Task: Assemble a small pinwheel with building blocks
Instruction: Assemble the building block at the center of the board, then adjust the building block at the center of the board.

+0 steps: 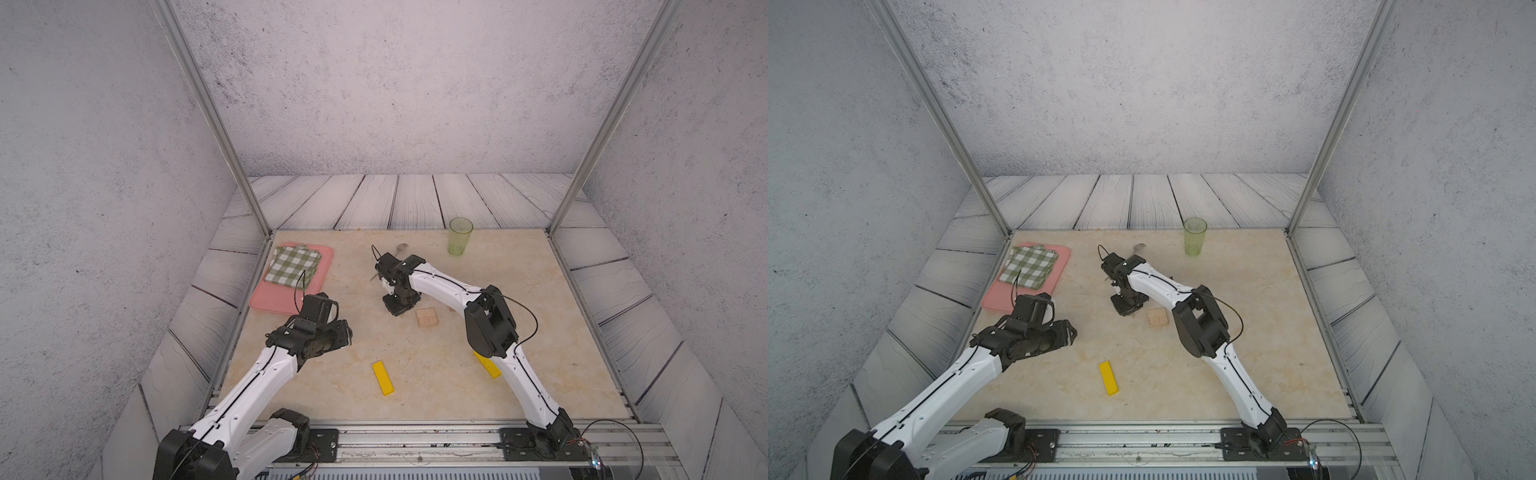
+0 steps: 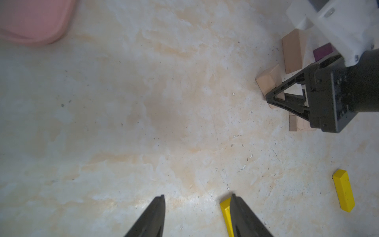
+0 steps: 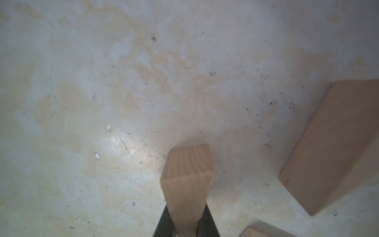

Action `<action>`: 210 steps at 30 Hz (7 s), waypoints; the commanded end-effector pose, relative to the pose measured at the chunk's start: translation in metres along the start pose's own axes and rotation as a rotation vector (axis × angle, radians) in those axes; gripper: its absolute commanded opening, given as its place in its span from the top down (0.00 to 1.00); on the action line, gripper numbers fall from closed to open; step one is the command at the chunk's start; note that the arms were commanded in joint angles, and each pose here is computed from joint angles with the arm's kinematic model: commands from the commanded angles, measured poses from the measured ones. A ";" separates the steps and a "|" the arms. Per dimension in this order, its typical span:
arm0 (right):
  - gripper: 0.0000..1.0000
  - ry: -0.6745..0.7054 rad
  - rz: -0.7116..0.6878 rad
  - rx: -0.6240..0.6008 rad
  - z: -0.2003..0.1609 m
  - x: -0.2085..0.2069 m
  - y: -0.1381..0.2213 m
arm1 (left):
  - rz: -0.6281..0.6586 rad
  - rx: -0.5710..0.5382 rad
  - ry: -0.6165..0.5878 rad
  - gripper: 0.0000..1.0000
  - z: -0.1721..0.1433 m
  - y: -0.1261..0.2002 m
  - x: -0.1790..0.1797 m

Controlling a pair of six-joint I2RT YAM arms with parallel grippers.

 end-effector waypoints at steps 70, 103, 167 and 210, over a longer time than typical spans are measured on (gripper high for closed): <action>0.49 -0.183 -0.112 -0.365 -0.103 -0.038 0.187 | -0.107 0.103 -0.683 0.38 0.033 -0.018 -0.081; 0.47 -0.453 -0.040 -0.228 -0.222 -0.060 0.128 | 0.029 0.398 -1.251 0.52 -0.023 -0.151 -0.156; 0.55 -0.593 0.127 -0.214 -0.148 -0.072 0.064 | -0.089 -0.054 -0.661 0.37 0.017 -0.012 -0.121; 0.57 -0.666 0.210 -0.219 -0.104 -0.083 0.027 | -0.123 -0.103 -0.471 0.35 -0.009 0.006 -0.061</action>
Point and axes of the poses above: each gripper's point midway between its finger pads, its own y axis back along the fingers, its own x axis along the line the jaws close on, z = x × y, the point moved 7 cm from there along y, back along the fingers, and after that the axes turned 12 degrees about y, right-handed, at the moved point
